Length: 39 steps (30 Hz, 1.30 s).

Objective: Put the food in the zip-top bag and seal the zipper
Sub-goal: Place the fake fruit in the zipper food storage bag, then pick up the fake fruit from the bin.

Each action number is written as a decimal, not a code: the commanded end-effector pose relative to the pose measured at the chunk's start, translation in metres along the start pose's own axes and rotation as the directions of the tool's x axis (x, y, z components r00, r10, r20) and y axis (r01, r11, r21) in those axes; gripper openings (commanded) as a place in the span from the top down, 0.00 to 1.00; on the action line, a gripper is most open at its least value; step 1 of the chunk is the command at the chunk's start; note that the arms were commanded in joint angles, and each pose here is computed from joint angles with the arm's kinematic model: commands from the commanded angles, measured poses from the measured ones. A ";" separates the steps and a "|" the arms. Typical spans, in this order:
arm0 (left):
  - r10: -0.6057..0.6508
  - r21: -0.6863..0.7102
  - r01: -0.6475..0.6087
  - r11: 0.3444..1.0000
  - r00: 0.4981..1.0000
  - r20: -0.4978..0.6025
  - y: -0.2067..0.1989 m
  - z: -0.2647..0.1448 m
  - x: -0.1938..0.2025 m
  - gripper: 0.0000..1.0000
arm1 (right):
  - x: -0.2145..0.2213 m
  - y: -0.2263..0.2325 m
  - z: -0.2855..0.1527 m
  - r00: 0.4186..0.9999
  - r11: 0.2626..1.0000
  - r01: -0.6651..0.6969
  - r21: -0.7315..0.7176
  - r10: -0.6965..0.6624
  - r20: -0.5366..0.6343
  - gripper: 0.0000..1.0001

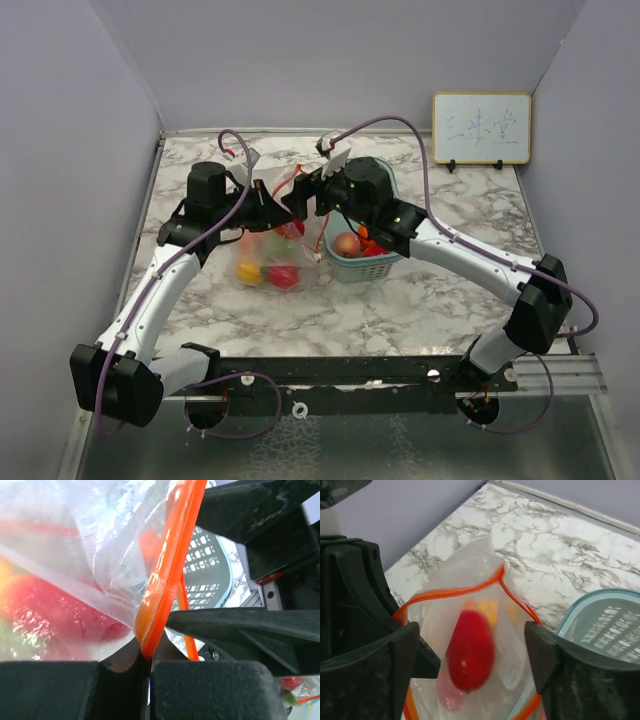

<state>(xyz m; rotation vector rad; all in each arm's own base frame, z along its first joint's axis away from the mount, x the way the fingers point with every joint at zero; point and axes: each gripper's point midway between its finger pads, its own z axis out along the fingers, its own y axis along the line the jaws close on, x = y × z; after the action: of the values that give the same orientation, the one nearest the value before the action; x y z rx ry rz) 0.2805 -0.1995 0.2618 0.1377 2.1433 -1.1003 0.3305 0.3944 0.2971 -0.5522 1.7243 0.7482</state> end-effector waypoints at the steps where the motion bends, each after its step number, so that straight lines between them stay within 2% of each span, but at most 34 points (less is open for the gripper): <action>1: 0.016 -0.002 -0.015 1.000 1.000 0.009 0.004 0.004 -0.002 1.00 | -0.028 -0.019 -0.038 0.997 0.994 0.043 0.102 -0.049 0.056 0.06; 3: 0.024 -0.031 -0.024 0.999 1.000 0.000 0.012 0.006 0.001 1.00 | -0.032 -0.027 -0.057 0.997 0.988 0.039 0.148 -0.047 0.054 0.02; 5: 0.031 -0.058 -0.031 0.998 1.000 -0.001 0.019 0.007 0.002 1.00 | -0.024 -0.043 -0.072 1.000 0.969 0.031 0.244 -0.030 -0.008 0.03; 9: 0.057 -0.099 -0.055 0.994 0.998 0.015 0.025 0.004 -0.002 1.00 | 0.017 -0.075 -0.089 0.986 0.925 0.029 0.378 0.035 -0.160 0.06; 14: 0.084 -0.119 -0.081 0.990 0.996 0.020 0.027 0.001 -0.003 1.00 | 0.071 -0.112 -0.094 0.941 0.868 0.039 0.496 0.136 -0.311 0.12; 22: 0.109 -0.099 -0.104 0.990 0.993 0.037 0.018 -0.006 -0.006 1.00 | 0.156 -0.156 -0.083 0.820 0.817 0.109 0.567 0.248 -0.516 0.09; 31: 0.126 -0.079 -0.122 0.989 0.991 0.040 0.013 -0.008 -0.006 1.00 | 0.218 -0.186 -0.065 0.743 0.767 0.214 0.606 0.275 -0.611 0.06; 39: 0.139 -0.087 -0.136 0.987 0.990 0.033 0.014 -0.010 -0.005 1.00 | 0.265 -0.194 -0.056 0.669 0.767 0.245 0.593 0.309 -0.676 0.09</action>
<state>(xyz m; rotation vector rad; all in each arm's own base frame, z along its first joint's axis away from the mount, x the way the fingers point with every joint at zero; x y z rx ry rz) 0.2867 -0.1850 0.2508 0.1905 2.1378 -0.9460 0.3869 0.2465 0.0716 -0.2591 2.4369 -0.0228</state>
